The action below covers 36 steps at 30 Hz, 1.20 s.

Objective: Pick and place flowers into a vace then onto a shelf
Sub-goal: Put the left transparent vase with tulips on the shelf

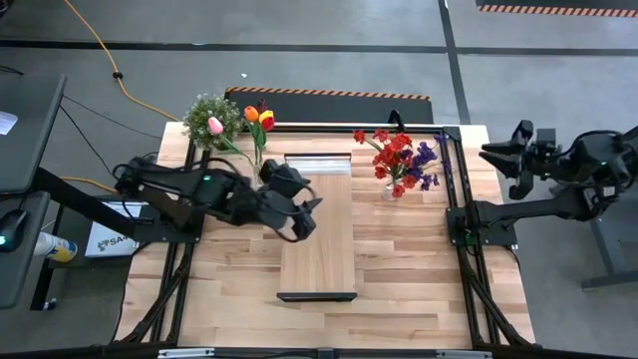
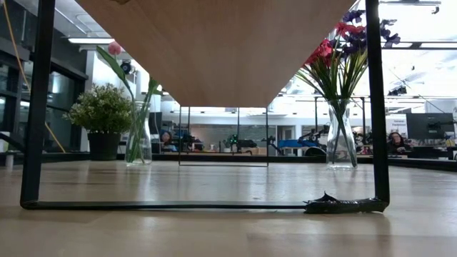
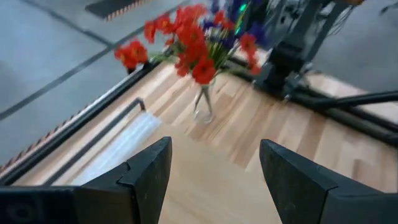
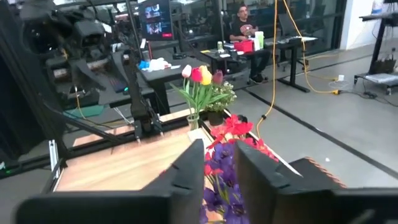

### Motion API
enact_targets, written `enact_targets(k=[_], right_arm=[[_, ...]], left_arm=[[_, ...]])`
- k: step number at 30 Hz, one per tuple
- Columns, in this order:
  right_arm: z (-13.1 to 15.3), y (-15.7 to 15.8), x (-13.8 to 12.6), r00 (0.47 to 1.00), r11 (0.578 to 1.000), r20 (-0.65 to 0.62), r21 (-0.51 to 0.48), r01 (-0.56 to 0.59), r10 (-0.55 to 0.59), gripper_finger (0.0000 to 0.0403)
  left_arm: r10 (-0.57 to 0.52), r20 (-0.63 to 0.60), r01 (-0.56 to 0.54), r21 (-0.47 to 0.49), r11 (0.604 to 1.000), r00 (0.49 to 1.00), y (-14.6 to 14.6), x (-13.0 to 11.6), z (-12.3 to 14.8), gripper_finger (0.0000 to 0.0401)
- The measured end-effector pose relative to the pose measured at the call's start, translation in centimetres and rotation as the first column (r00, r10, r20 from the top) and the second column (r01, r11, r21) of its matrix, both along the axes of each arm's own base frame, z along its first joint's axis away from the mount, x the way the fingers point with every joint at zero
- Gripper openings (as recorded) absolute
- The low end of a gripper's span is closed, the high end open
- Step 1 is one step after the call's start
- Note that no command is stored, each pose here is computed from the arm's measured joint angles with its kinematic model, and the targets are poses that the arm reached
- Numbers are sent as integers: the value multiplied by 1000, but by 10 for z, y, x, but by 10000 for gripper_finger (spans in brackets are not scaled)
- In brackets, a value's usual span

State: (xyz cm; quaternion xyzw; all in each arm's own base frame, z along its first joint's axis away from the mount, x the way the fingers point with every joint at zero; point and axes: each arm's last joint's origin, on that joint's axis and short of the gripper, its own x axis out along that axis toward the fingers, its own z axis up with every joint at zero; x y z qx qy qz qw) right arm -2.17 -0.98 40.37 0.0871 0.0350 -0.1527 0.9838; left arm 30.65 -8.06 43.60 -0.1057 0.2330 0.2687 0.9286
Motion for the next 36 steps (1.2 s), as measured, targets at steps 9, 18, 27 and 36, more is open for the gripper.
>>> enact_targets(k=[9, 18, 27, 36], right_arm=[[13, 1, -18, 999, 997, 28, -67, -41, 43, 13], [25, -2, -46, 999, 996, 50, -91, 16, -12, 1], [24, -3, -68, 999, 995, -11, -96, 33, -34, 0], [22, -1, -69, 999, 996, -34, -82, -36, 34, 0]], left_arm=[[-75, 38, 72, 80, 994, 996, -24, -53, 25, 276], [-109, -3, 109, 124, 986, 994, -31, -96, 32, 276], [-83, -30, 86, 145, 986, 996, -14, -120, 36, 276], [-54, 35, 49, 110, 993, 998, 3, -146, 2, 276]])
